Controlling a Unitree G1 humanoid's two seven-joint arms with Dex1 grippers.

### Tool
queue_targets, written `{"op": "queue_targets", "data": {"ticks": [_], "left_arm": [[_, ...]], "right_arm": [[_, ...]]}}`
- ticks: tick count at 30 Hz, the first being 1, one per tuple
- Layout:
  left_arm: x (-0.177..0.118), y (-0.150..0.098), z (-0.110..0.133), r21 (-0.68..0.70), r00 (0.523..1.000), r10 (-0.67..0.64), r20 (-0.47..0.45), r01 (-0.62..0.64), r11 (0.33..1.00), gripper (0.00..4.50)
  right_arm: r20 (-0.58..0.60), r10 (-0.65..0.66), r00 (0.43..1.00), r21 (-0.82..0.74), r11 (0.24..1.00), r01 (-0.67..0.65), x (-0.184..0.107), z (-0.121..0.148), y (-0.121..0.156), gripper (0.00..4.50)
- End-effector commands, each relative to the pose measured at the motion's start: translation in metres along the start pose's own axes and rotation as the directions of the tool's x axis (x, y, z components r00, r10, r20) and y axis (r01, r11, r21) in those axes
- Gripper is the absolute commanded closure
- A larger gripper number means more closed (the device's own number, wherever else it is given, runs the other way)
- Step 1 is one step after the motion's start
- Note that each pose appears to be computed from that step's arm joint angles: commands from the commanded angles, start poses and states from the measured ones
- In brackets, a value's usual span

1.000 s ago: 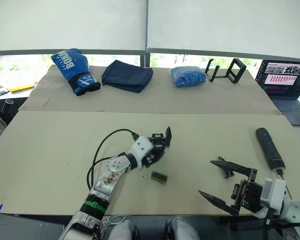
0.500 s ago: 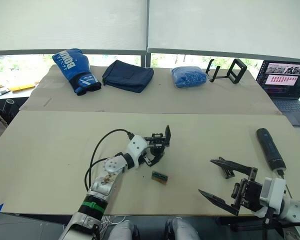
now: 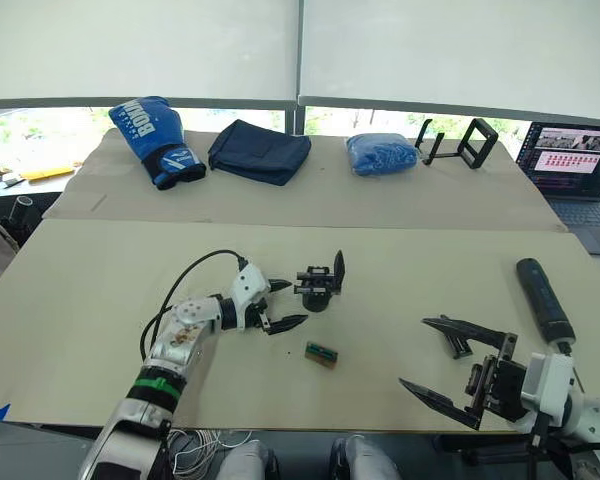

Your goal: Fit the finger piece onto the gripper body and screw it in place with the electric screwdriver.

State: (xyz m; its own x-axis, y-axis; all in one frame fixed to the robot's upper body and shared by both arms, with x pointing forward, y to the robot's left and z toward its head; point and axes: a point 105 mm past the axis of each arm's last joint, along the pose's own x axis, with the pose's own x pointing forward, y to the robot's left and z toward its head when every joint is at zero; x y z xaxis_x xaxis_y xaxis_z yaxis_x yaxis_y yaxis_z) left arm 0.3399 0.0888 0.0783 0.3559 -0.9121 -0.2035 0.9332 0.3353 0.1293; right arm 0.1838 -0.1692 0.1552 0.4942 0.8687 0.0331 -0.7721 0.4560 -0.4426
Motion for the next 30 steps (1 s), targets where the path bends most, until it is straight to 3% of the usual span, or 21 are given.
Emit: {"op": "queue_targets", "data": {"ticks": [1,9,15,18,21,27,30], "left_arm": [[0.003,0.008,0.01,0.04,0.996,-0.092,0.014,0.092,0.995,0.11],[0.022,0.005,0.014,0.096,0.973,-0.231,0.013,0.229,0.969,0.11],[0.03,0.009,0.015,0.124,0.977,-0.211,0.015,0.208,0.97,0.11],[0.029,0.008,0.017,0.115,0.975,-0.216,0.053,0.209,0.971,0.89],[0.031,0.001,0.009,0.116,0.971,-0.236,0.037,0.231,0.966,2.22],[0.033,0.001,0.016,0.112,0.976,-0.186,0.112,0.174,0.978,2.22],[0.027,0.009,0.03,0.084,0.976,-0.027,0.218,0.009,0.996,2.22]], "right_arm": [[0.014,-0.001,1.0,-0.031,1.0,0.001,-0.001,0.008,-0.004,0.0],[-0.007,-0.014,1.0,-0.053,0.999,0.014,-0.002,0.009,-0.005,0.0],[-0.032,-0.032,0.999,-0.053,0.998,0.03,-0.009,0.008,-0.002,0.0],[-0.035,-0.04,0.999,-0.056,0.998,0.038,-0.009,0.01,-0.002,0.0],[-0.042,-0.051,0.998,-0.057,0.997,0.049,-0.011,0.01,-0.003,0.0],[-0.048,-0.043,0.998,-0.051,0.998,0.041,-0.012,0.01,-0.002,0.0],[-0.049,-0.044,0.998,-0.047,0.998,0.041,-0.011,0.007,-0.003,0.0]]}}
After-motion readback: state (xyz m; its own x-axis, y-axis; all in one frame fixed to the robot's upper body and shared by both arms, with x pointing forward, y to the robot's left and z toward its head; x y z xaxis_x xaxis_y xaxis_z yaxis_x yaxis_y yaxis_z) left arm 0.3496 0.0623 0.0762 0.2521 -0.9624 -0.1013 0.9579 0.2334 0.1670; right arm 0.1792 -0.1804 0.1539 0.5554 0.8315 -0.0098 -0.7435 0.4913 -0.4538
